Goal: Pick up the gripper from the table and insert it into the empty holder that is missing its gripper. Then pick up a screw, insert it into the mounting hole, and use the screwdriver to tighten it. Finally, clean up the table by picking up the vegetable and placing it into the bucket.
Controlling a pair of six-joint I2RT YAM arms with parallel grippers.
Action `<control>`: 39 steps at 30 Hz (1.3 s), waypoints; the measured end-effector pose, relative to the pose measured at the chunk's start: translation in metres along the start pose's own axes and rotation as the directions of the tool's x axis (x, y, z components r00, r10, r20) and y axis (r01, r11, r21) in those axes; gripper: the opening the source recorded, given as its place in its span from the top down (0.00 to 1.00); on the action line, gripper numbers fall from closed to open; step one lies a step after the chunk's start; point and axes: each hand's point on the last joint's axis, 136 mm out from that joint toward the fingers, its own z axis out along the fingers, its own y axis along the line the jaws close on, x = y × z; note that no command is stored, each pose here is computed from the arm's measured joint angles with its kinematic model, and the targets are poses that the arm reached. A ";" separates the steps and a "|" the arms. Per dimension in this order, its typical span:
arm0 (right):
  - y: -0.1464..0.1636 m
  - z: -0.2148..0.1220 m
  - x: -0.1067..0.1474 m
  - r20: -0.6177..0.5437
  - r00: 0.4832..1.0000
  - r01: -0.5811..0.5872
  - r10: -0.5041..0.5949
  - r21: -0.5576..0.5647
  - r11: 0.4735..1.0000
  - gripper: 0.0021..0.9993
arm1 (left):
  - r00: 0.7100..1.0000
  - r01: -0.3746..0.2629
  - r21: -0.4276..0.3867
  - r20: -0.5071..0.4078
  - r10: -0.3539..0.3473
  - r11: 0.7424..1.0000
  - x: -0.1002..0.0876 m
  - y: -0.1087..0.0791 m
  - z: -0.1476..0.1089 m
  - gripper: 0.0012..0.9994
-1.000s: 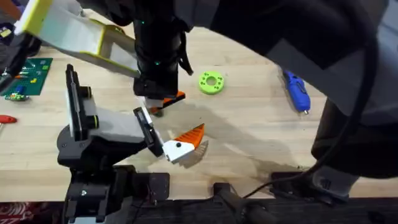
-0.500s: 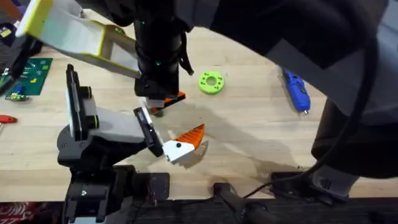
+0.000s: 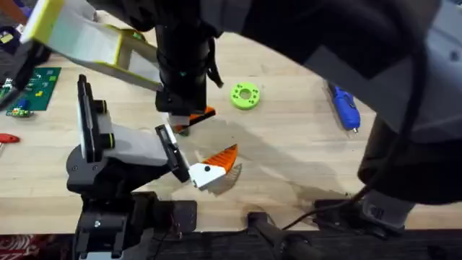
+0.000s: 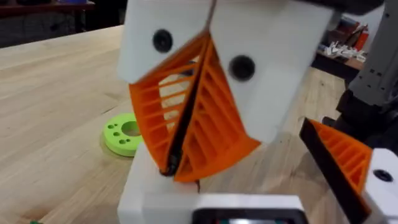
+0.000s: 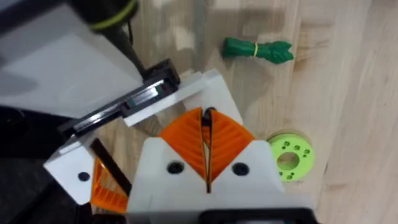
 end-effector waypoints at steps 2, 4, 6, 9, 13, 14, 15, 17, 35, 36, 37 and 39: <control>-0.001 0.005 0.000 -0.009 1.000 -0.002 0.002 -0.004 1.000 0.99 | 1.000 0.014 0.001 -0.001 -0.014 1.000 0.000 0.000 0.000 0.01; -0.002 0.007 0.000 -0.011 1.000 -0.005 0.005 -0.007 1.000 0.99 | 1.000 0.028 0.001 -0.003 -0.028 1.000 0.001 0.000 0.000 0.01; -0.002 0.007 0.001 -0.011 1.000 -0.005 0.005 -0.008 1.000 0.99 | 1.000 0.030 0.001 -0.003 -0.030 1.000 0.001 0.000 0.000 0.01; -0.002 0.007 0.001 -0.013 1.000 -0.006 0.005 -0.010 1.000 0.99 | 0.999 0.032 0.003 -0.004 -0.032 0.999 0.001 0.000 0.000 0.01; -0.001 0.007 0.001 -0.014 1.000 -0.006 0.006 -0.011 1.000 0.99 | 0.999 0.033 0.003 -0.004 -0.033 0.999 0.001 0.000 0.000 0.01; -0.001 0.007 0.001 -0.014 1.000 -0.006 0.006 -0.011 1.000 0.99 | 0.999 0.033 0.003 -0.004 -0.033 0.999 0.001 0.000 0.000 0.01; -0.001 0.007 0.001 -0.014 1.000 -0.006 0.006 -0.011 1.000 0.99 | 0.999 0.033 0.003 -0.004 -0.033 0.999 0.001 0.000 0.000 0.01; -0.001 0.007 0.001 -0.014 1.000 -0.006 0.006 -0.011 1.000 0.99 | 0.999 0.033 0.003 -0.004 -0.033 0.999 0.001 0.000 0.000 0.01; -0.001 0.007 0.001 -0.015 1.000 -0.005 0.005 -0.011 1.000 0.99 | 0.999 0.033 0.003 -0.004 -0.033 0.999 0.001 0.000 0.000 0.01; -0.001 0.007 0.001 -0.015 1.000 -0.003 0.003 -0.011 1.000 0.99 | 0.999 0.033 0.003 -0.004 -0.033 0.999 0.001 0.000 0.000 0.01; -0.001 0.007 0.001 -0.015 1.000 -0.001 0.001 -0.011 1.000 1.00 | 0.999 0.033 0.003 -0.004 -0.033 0.999 0.001 0.000 0.000 0.01; -0.001 0.007 0.001 -0.014 1.000 0.001 -0.001 -0.011 1.000 1.00 | 0.999 0.033 0.003 -0.004 -0.033 0.999 0.001 0.000 0.000 0.01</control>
